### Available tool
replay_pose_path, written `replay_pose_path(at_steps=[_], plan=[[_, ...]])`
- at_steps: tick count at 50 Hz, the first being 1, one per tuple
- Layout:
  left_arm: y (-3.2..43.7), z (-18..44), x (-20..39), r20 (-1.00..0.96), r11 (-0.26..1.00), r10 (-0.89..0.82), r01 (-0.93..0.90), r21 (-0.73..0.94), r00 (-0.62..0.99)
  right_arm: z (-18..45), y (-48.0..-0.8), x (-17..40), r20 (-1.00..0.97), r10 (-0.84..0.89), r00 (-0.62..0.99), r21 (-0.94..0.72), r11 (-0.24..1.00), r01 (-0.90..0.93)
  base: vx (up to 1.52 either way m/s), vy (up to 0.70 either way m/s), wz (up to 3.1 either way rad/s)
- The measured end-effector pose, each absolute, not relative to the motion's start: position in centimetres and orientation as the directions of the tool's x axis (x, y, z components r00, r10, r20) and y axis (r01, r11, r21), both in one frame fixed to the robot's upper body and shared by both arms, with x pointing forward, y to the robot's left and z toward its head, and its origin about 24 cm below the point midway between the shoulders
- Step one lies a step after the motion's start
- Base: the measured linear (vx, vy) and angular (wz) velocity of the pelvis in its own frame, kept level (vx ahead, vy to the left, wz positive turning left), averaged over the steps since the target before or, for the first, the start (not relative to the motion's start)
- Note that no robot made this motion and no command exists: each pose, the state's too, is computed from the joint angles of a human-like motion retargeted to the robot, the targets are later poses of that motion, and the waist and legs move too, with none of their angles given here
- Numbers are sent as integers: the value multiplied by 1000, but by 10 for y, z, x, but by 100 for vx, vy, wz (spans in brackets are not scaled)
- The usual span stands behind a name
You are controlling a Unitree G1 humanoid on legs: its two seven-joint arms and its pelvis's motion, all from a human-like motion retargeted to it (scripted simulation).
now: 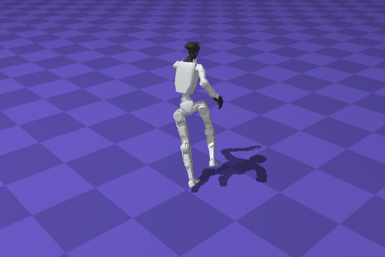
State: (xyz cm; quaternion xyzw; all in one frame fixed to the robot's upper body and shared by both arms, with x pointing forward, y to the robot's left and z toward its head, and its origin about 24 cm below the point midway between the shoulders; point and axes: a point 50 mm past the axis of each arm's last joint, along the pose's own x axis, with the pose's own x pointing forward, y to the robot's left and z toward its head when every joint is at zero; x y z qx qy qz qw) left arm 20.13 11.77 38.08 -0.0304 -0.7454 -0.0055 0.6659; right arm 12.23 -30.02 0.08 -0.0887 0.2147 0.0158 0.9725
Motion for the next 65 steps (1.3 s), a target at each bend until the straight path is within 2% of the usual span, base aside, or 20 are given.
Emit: replay_pose_path(at_steps=[5,8,12,15,17,22,28,30,33,37,41,45,47,50,53,55,58,60,62,65], plan=[[133,389,189,991,974,72,222,-45,-115,-7,-317,92,-536,-64,841,-197,979,-50,86,-6,271],[151,361,204,997,988,70,137,-71,8,-11,-305,119,-513,-32,858,-277,952,-130,84,-19,169],[170,275,252,884,1000,-15,7,14,467,10,-292,174,-372,22,928,-348,924,-161,65,-19,108],[204,169,264,549,989,133,-148,-16,825,55,-286,231,-147,20,989,-460,884,-86,61,-14,-6],[230,103,233,289,970,240,-238,-41,927,105,-261,267,73,101,992,-476,878,-54,74,-10,-77],[282,56,113,-62,925,323,-301,234,944,222,-189,248,643,268,718,-265,957,-121,93,14,-50],[304,58,48,-200,905,395,-342,254,897,261,-140,184,834,421,356,-284,882,-377,109,36,101],[305,59,58,-150,899,394,-347,266,907,247,-131,181,814,438,381,-240,852,-466,110,34,138],[297,41,97,-122,912,346,-304,274,930,196,-141,196,646,439,624,-177,882,-438,101,32,159],[249,14,190,-96,952,296,-285,106,951,87,-179,209,154,266,952,-251,942,-223,80,13,182],[153,107,294,302,993,117,-104,-58,946,-27,-221,165,-342,-36,939,-380,919,-103,83,-3,214],[96,263,291,841,999,-15,44,-10,541,-14,-263,105,-357,-71,931,-536,832,-142,105,-13,151],[90,302,260,942,992,18,115,-60,335,1,-277,80,-422,-23,906,-534,814,-228,117,-30,47],[95,326,212,985,909,82,393,-136,152,9,-295,50,-573,12,819,-489,797,-354,122,-38,25],[107,329,189,991,843,109,521,-135,82,5,-302,39,-654,2,757,-441,811,-383,123,-44,78],[116,316,194,991,901,64,419,-109,120,-1,-300,40,-682,27,731,-370,849,-377,116,-50,28],[137,266,230,909,986,-63,168,-9,413,-12,-296,55,-665,42,745,-252,927,-277,102,-45,-26],[155,211,254,717,994,-92,110,22,691,-23,-293,77,-605,-38,795,-207,972,-111,91,-42,-53],[181,138,263,418,1000,0,-9,19,908,-29,-281,125,-482,-141,865,-229,973,32,86,-36,-93],[238,35,222,13,943,232,-229,241,973,21,-237,228,-127,-58,990,-292,956,19,90,-25,-135]])
